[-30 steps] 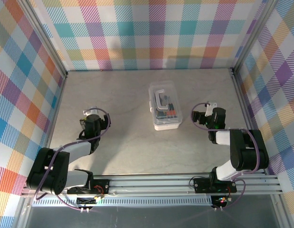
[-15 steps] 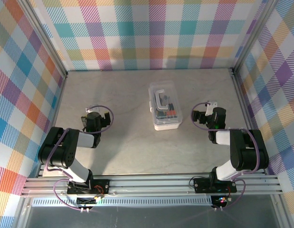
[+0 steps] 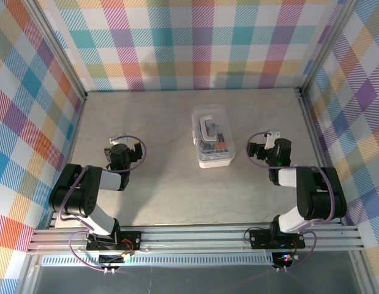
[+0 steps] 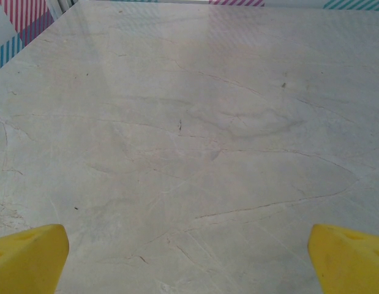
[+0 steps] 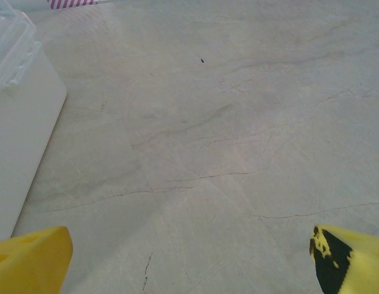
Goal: Pack the tool kit
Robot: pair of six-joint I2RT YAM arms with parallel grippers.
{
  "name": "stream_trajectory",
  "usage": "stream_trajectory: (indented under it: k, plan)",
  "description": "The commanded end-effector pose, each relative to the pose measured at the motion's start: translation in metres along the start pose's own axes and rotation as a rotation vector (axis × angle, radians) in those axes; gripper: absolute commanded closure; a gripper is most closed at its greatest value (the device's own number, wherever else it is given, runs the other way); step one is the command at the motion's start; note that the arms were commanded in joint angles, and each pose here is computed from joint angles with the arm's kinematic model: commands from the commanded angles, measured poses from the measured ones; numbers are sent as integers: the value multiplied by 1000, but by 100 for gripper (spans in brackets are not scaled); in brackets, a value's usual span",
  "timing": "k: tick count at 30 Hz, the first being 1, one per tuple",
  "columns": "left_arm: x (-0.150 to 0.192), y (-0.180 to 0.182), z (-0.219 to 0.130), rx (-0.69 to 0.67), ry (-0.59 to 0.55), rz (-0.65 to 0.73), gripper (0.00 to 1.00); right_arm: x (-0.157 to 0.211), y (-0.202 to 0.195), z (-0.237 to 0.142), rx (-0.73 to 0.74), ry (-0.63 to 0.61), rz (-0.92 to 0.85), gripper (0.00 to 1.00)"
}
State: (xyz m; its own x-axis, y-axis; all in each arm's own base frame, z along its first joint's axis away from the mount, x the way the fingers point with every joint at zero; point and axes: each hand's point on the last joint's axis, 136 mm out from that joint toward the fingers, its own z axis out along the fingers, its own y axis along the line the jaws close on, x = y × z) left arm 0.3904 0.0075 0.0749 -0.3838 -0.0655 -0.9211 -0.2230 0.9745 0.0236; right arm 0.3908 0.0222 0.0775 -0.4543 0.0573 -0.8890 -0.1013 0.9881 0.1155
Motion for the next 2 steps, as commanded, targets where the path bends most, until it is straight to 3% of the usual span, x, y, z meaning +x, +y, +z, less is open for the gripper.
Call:
stream_trajectory:
  k: [1,2]
  plan:
    - [-13,-1,-1,15,-47,-16,0,-18,2,2,-6,-51,-17,1]
    - [-13,-1,-1,14,-48,-16,1,-18,2,2,-6,-51,-19,1]
